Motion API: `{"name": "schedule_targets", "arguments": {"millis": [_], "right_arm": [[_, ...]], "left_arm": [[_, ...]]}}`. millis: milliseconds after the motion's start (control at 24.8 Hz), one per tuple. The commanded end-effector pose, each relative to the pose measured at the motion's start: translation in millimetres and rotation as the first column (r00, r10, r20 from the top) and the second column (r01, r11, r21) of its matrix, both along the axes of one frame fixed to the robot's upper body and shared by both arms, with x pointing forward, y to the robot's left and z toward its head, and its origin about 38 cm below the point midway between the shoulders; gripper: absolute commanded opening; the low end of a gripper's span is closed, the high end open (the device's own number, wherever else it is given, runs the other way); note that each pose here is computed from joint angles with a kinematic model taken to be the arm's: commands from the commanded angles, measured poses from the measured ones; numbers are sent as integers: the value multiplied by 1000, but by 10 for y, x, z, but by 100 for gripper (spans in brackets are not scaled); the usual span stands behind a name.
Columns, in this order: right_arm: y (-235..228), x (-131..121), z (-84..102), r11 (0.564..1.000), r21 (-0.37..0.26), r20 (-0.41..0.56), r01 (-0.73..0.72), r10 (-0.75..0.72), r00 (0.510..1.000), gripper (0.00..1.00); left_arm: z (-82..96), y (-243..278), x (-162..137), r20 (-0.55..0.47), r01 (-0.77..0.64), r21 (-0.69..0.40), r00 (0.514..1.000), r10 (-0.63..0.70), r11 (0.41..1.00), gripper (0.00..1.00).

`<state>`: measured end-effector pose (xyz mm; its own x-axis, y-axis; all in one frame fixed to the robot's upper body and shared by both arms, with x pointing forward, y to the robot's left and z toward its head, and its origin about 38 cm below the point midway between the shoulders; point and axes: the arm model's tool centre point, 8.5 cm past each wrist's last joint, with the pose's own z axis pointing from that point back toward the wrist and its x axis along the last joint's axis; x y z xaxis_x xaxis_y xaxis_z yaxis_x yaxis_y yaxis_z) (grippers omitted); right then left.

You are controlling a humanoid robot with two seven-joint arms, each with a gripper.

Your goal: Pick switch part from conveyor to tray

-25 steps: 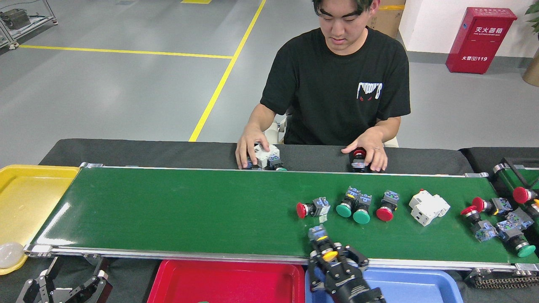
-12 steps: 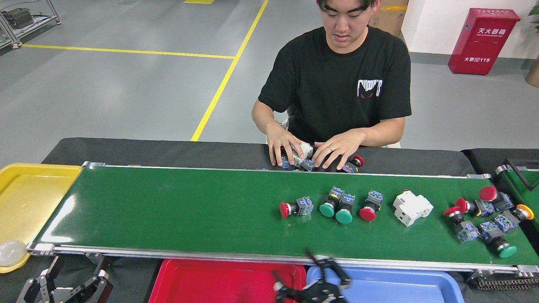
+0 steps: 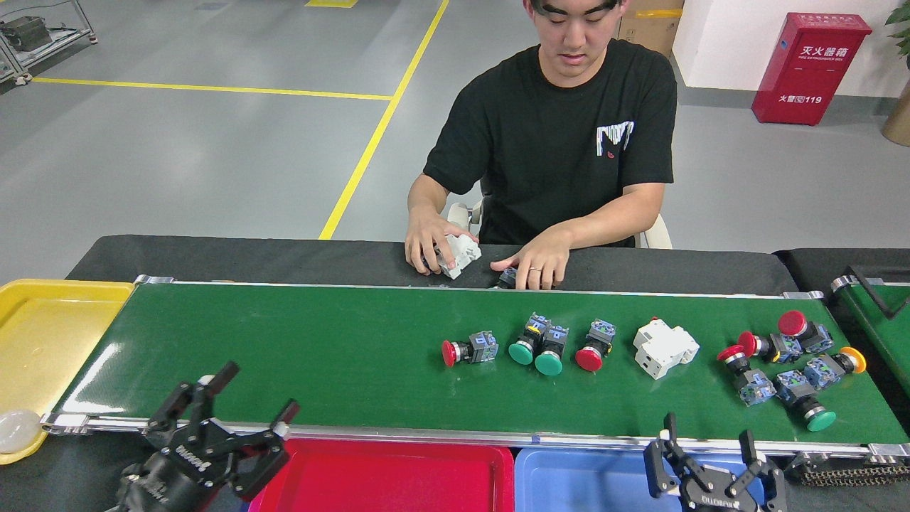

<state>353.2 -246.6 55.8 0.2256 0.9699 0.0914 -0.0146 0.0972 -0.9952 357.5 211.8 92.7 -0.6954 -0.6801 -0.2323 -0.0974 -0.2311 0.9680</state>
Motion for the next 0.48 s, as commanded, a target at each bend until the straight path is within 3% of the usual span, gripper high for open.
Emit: {"name": "schedule_targets", "arguments": {"millis": [0, 161, 443], "right_arm": [[123, 143, -30, 1000, -19, -35, -23, 22, 999, 94], [329, 366, -60, 998, -16, -52, -55, 55, 997, 94], [573, 672, -158, 996, -39, -104, -86, 82, 991, 94]], "left_arm": [[-70, -159, 178, -33, 43, 21, 999, -42, 999, 100], [-227, -397, 519, -128, 65, 44, 990, -59, 997, 100], [-225, -478, 864, -143, 13, 73, 990, -3, 997, 100]]}}
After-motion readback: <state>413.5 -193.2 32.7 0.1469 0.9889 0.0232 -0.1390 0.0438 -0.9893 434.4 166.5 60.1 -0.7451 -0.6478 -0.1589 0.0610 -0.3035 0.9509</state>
